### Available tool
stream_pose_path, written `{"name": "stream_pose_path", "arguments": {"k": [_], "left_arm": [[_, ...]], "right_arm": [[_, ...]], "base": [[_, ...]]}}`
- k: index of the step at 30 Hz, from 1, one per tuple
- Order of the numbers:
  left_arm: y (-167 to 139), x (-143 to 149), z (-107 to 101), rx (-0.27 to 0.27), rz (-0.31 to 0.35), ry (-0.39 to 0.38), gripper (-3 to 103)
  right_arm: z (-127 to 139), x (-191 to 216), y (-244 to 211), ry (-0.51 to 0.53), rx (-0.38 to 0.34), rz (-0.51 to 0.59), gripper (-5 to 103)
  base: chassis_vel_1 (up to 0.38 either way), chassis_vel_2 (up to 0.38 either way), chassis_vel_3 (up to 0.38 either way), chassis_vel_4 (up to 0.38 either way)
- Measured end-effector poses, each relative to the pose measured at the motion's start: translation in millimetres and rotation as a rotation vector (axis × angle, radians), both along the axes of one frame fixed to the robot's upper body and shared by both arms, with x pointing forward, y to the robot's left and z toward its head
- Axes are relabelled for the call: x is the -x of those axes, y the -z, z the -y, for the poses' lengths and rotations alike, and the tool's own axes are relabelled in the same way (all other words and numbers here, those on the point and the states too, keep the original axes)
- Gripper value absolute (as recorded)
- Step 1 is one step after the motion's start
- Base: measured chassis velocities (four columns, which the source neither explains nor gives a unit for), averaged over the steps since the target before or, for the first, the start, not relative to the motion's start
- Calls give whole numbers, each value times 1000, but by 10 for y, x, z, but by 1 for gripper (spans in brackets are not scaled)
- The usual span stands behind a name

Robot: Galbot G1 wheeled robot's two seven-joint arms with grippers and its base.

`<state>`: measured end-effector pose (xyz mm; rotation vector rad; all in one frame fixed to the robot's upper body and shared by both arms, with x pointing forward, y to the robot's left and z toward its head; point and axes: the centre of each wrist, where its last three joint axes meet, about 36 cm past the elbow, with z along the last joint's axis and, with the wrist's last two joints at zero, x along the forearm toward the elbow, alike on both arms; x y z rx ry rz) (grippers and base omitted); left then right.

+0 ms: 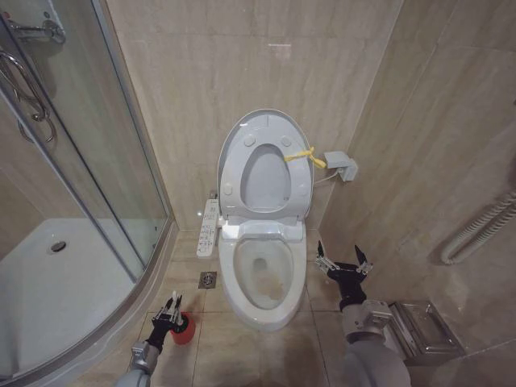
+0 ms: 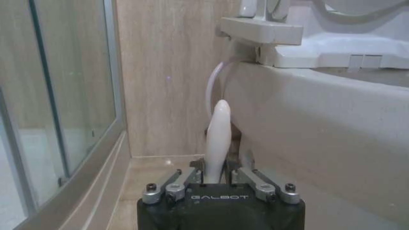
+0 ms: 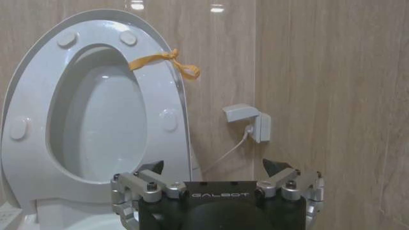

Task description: Open the toilet lid, clean the toilet bowl with a toilet brush, close the toilet lid, and flush.

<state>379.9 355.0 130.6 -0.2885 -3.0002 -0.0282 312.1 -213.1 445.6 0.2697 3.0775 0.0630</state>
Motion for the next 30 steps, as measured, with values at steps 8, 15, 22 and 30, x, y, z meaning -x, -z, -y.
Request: {"name": "stream_pose_path", "arguments": {"k": [8,15,22,30], "left_arm": [[26,18,43,9,6,18,19],[16,153,25,-12,16,55,19],[-11,354,-81,-86,6,108,19],[-141,395,-131,-138,49,69,19]], "right_arm": [[0,0,0,0,0,0,100],[0,0,0,0,0,0,100],[0,0,0,0,0,0,100],[0,0,0,0,0,0,100]], "base": [[0,0,0,0],[0,0,0,0],[0,0,0,0],[0,0,0,0]]}}
